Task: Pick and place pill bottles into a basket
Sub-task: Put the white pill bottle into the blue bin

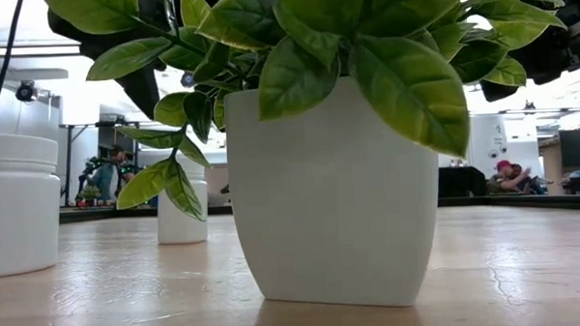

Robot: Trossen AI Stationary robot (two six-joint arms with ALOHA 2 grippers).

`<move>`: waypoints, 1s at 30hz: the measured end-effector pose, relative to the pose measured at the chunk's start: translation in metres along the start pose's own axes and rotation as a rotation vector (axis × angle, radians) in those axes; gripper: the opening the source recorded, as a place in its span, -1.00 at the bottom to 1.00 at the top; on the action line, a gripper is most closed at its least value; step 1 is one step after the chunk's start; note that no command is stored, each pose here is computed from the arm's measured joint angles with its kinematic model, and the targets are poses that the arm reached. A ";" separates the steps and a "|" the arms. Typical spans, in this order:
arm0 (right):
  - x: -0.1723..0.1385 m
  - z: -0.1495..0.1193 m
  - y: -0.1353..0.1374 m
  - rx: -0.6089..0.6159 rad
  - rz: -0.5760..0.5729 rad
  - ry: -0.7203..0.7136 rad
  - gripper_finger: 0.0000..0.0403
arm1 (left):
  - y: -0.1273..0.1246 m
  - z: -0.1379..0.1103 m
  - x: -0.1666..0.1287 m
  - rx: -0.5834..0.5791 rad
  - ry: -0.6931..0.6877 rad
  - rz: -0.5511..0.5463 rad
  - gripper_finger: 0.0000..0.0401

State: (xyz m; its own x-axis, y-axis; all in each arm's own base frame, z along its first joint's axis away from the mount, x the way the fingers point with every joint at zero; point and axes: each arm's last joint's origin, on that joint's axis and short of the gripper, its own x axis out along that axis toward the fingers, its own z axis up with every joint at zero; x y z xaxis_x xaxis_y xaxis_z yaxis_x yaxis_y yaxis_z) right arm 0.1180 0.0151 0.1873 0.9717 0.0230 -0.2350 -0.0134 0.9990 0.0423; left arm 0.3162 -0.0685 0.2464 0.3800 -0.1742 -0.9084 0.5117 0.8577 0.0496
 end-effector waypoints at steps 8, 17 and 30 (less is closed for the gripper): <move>0.000 0.000 0.000 0.002 0.000 0.002 -0.96 | 0.000 -0.001 0.028 0.002 0.077 -0.017 0.73; 0.000 -0.001 0.000 0.009 0.000 0.010 -0.96 | 0.002 -0.005 0.059 -0.005 0.174 -0.036 0.73; 0.000 -0.002 0.000 0.020 -0.002 0.023 -0.96 | 0.002 -0.004 0.065 -0.010 0.170 -0.035 0.73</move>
State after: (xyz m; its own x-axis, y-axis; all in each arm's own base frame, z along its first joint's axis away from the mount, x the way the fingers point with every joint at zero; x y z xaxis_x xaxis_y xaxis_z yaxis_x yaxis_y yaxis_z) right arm 0.1174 0.0150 0.1851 0.9661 0.0225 -0.2573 -0.0069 0.9981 0.0613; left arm 0.3387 -0.0756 0.1857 0.2257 -0.1207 -0.9667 0.5141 0.8576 0.0129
